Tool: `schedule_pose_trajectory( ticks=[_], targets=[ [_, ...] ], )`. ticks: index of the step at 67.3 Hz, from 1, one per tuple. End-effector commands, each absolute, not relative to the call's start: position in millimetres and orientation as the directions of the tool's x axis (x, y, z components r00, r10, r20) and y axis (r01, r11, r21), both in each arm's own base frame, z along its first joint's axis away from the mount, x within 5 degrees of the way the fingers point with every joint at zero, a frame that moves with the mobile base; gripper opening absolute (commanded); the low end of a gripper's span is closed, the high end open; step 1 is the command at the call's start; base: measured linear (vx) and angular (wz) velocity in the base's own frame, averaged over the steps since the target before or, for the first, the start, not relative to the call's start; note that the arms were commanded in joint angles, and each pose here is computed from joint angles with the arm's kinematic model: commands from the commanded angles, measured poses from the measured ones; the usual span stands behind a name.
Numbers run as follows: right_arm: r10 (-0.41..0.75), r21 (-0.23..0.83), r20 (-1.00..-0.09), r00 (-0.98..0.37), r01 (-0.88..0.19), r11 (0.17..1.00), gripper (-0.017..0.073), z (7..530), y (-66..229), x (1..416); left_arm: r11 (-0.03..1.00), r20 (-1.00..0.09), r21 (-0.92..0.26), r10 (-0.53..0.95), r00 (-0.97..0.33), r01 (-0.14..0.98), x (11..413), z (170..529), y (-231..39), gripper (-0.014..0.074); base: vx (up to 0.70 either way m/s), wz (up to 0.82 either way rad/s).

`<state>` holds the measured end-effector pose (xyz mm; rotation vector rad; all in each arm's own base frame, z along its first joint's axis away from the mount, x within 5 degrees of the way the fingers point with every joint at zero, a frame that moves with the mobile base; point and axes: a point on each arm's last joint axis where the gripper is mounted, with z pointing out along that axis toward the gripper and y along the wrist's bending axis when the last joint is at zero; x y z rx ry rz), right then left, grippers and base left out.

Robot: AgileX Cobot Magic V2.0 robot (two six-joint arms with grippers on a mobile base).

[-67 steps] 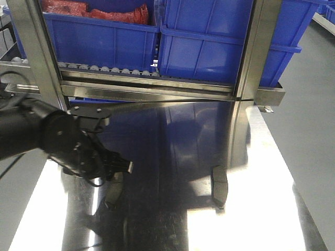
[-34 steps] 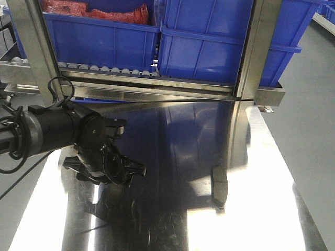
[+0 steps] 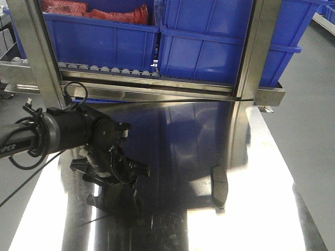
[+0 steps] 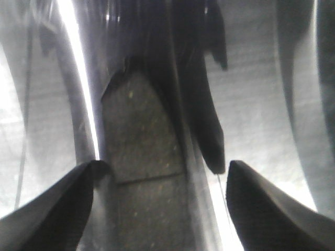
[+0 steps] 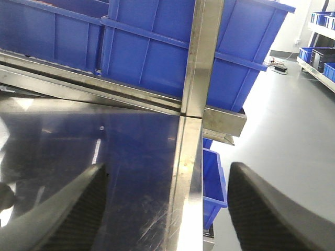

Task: Move and align brake pads A on conveyor
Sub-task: 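Lower the left gripper onto the brake pad nearest it, then close the left gripper on the brake pad and lift it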

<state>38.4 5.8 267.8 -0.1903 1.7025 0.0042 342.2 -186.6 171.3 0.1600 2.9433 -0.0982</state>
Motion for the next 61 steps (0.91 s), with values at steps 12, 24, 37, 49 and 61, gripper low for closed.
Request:
schedule_pose_trajectory(
  ticks=[12,24,37,49,61],
  targets=[
    [-0.124,-0.119,-0.991,-0.042,-0.109,0.987,0.0484,282.0,5.1,38.5,0.995,-0.198,-0.067,0.06,-0.978,0.075,346.1,183.2,-190.5,0.0507,0.0,0.0],
    [-0.125,-0.119,-0.991,-0.046,-0.11,0.987,0.0484,281.6,5.2,38.5,0.996,-0.178,-0.067,0.052,-0.983,0.065,346.8,177.9,-191.6,0.0459,0.0,0.0],
    [-0.125,-0.119,-0.991,-0.046,-0.11,0.987,0.0484,281.6,5.2,38.5,0.996,-0.159,-0.055,0.055,-0.986,0.065,345.2,177.6,-190.4,0.0229,0.0,0.0],
    [-0.125,-0.119,-0.991,-0.046,-0.11,0.987,0.0484,281.6,5.2,38.5,0.989,-0.211,-0.053,0.125,-0.969,0.139,343.0,191.6,-192.0,-0.0008,0.0,0.0],
    [-0.125,-0.119,-0.991,-0.046,-0.11,0.987,0.0484,281.6,5.2,38.5,0.98,-0.328,-0.039,0.171,-0.929,0.194,335.4,227.2,-192.0,-0.0008,0.0,0.0]
  ],
)
